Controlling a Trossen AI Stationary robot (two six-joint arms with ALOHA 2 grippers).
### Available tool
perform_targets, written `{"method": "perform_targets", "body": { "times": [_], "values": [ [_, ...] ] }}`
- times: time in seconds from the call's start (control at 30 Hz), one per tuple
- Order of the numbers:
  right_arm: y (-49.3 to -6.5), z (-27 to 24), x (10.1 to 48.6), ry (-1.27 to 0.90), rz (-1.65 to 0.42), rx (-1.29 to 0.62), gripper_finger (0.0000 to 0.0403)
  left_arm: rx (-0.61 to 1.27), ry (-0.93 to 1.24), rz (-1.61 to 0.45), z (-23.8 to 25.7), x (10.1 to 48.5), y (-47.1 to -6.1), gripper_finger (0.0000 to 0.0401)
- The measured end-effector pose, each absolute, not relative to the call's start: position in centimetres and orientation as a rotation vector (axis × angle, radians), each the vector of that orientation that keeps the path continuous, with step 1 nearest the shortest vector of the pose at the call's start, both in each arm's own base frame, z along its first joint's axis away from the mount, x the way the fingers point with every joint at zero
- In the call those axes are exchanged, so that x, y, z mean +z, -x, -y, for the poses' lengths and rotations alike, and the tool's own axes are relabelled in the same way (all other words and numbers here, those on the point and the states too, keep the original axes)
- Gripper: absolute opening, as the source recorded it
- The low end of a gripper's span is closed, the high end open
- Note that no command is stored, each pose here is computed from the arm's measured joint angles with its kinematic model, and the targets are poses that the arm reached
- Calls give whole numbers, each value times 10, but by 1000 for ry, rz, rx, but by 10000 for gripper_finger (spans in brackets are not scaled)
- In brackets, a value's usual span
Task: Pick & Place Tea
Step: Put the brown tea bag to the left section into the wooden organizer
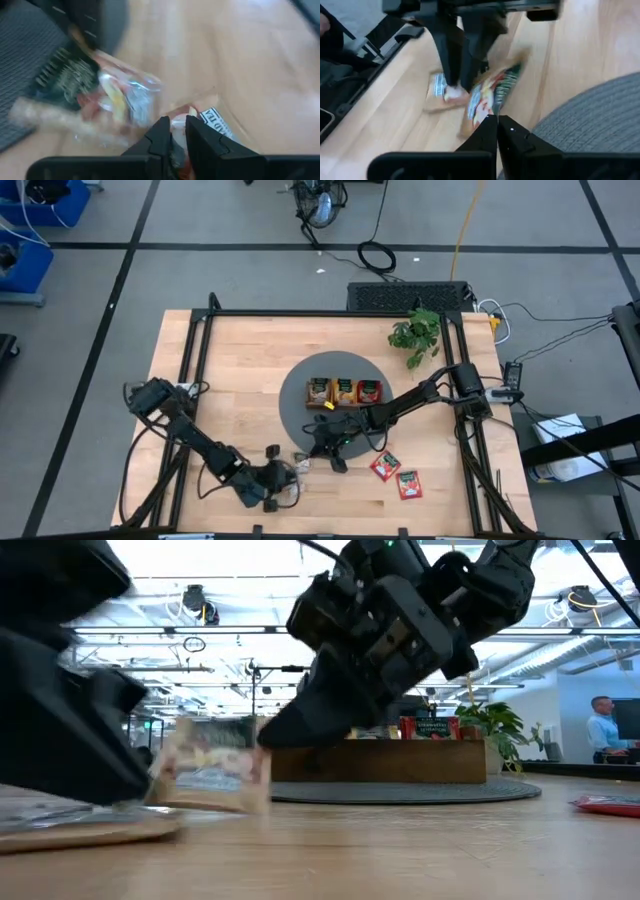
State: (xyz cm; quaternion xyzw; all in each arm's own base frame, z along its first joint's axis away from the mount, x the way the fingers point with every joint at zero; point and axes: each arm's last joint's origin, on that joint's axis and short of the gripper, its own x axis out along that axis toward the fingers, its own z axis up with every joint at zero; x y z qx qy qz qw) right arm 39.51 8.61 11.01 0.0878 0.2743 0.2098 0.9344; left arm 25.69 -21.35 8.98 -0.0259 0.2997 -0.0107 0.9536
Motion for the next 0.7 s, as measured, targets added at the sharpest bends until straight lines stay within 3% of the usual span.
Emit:
{"method": "perform_targets", "body": {
  "times": [0.4,0.7],
  "values": [
    [-384,-90,163,-79,-482,411,0,-137,-23,-544,238,109,-236,67],
    [-348,-71,236,157,-468,30,0,-123,-12,-543,237,110,-237,67]
  ]
}}
